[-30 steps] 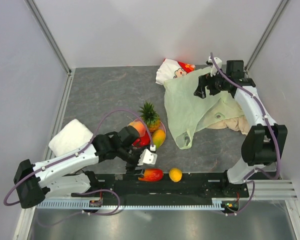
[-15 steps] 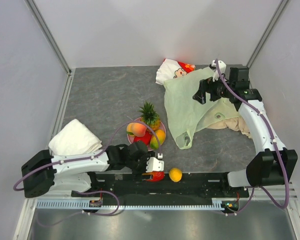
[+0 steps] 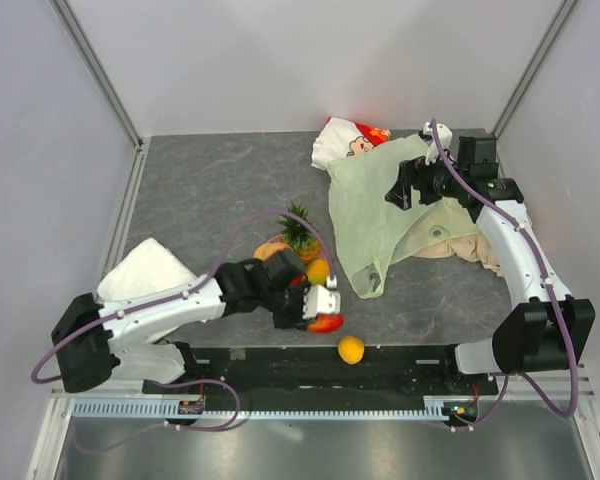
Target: Take the fake fruits out of the plastic bag
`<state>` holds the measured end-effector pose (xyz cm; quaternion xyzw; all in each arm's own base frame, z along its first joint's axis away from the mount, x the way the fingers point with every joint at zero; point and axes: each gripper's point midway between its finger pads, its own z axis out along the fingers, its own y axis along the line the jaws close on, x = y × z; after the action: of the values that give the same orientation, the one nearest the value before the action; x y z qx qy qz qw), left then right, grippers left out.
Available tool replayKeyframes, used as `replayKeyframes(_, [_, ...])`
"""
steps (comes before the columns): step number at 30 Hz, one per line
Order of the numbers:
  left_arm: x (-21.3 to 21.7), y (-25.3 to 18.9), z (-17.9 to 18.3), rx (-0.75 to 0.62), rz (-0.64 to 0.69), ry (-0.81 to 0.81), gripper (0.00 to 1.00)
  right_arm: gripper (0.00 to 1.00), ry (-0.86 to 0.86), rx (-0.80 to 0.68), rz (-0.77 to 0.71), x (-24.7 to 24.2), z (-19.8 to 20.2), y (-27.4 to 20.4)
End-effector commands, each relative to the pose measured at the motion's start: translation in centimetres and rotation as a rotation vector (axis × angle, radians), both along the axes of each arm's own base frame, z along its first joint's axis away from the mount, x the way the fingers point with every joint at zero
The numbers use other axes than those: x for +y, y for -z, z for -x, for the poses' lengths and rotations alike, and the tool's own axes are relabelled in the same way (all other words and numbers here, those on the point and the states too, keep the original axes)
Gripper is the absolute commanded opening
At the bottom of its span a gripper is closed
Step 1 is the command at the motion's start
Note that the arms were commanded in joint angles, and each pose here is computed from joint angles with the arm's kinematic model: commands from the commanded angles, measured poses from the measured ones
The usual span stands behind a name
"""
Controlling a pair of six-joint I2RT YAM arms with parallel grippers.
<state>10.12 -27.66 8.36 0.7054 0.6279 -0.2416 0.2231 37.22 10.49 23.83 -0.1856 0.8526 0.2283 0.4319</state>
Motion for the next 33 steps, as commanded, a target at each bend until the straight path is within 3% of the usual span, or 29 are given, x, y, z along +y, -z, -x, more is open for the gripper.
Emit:
replayKeyframes(1, [-0.4, -9.7, -4.7, -0.161, 0.145, -0.122, 0.02, 0.98, 0.014, -0.052, -0.002, -0.2, -0.4, -2.5])
replayKeyframes(3, [0.0, -11.7, -6.7, -0.201, 0.107, -0.233, 0.02, 0.98, 0.028, -0.069, -0.012, -0.2, -1.1, -3.2])
replayKeyframes(7, [1.3, -10.5, -8.7, -0.167, -0.012, -0.416, 0.02, 0.98, 0.053, -0.088, -0.031, -0.2, -2.1, -3.7])
replayKeyframes(12, [3.2, -9.9, -12.8, -0.11, 0.004, -0.699, 0.02, 0.98, 0.08, -0.07, -0.055, -0.3, -3.0, -3.4])
replayKeyframes(15, [4.2, -9.3, -14.1, 0.007, 0.031, -0.899, 0.02, 0.98, 0.078, -0.059, -0.048, -0.4, -3.7, -2.9])
replayKeyframes(21, [2.9, -7.9, -12.7, 0.144, 0.066, -0.921, 0.02, 0.98, 0.101, -0.036, -0.037, -1.1, -4.7, -1.8])
replayKeyframes(33, [1.7, -6.9, -11.5, 0.233, 0.07, -0.907, 0.02, 0.98, 0.107, 0.006, -0.038, -1.4, -5.8, -0.2])
